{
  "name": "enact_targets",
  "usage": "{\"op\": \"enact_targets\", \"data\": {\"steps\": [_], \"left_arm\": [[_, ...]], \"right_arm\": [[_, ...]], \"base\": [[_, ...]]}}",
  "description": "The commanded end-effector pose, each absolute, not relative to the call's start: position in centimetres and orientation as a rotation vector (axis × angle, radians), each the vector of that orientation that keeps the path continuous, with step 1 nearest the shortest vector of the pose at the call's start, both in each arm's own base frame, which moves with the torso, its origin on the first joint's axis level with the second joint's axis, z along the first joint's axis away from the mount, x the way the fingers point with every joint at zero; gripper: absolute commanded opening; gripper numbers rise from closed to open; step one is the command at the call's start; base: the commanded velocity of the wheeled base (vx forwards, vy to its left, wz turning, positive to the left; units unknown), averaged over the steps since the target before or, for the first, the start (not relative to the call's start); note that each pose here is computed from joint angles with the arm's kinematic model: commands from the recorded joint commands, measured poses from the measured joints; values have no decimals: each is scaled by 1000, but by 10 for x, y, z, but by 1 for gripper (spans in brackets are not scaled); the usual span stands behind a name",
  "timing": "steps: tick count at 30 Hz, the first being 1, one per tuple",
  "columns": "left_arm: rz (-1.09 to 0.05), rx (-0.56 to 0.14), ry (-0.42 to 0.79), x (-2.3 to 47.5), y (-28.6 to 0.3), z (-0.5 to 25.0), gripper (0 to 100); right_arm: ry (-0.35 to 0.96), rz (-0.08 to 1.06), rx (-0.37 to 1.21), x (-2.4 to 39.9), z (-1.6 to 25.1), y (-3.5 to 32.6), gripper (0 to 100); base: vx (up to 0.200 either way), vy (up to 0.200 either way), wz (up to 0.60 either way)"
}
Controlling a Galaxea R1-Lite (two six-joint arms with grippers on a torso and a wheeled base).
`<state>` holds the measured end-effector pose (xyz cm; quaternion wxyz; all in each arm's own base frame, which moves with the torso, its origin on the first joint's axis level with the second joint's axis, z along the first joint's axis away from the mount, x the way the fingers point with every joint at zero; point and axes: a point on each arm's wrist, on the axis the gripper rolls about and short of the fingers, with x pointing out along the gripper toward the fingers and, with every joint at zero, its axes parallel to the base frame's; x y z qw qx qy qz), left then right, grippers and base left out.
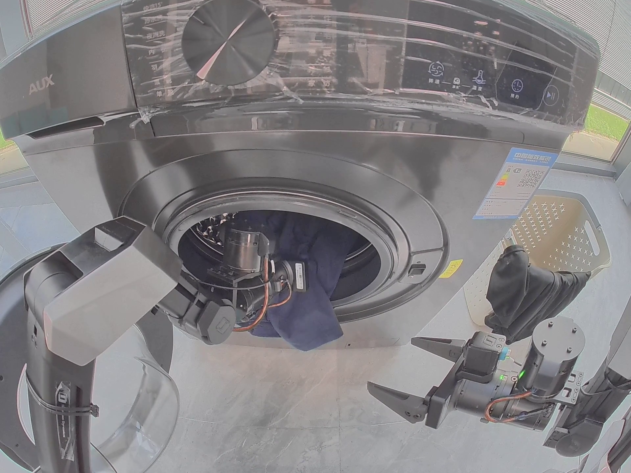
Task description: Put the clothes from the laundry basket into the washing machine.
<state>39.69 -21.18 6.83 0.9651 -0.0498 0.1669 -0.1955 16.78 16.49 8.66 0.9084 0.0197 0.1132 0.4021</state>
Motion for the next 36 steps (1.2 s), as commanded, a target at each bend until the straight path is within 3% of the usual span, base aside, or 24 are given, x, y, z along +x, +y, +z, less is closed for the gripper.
{"op": "enact_targets", "data": {"steps": [1, 15, 23, 24, 32, 36], "left_arm": [[-393, -165, 252, 409, -217, 77, 0], [-362, -272, -35, 444, -230, 92, 0], [-367, -286, 19, 427, -227, 94, 0], [-367, -287, 24, 425, -227, 94, 100], [-371, -221, 214, 393, -219, 103, 100], [-392, -160, 318, 381, -215, 87, 100]], "right_arm": [[232, 830, 43, 168, 87, 166, 100], [227, 831, 45, 170, 86, 167, 100], [226, 831, 45, 170, 86, 167, 100], [224, 831, 46, 170, 86, 167, 100], [233, 830, 43, 170, 84, 167, 100], [233, 830, 43, 170, 84, 167, 100]], "base": [[0, 0, 0], [0, 0, 0], [0, 0, 0], [0, 0, 0], [0, 0, 0], [0, 0, 0]]}}
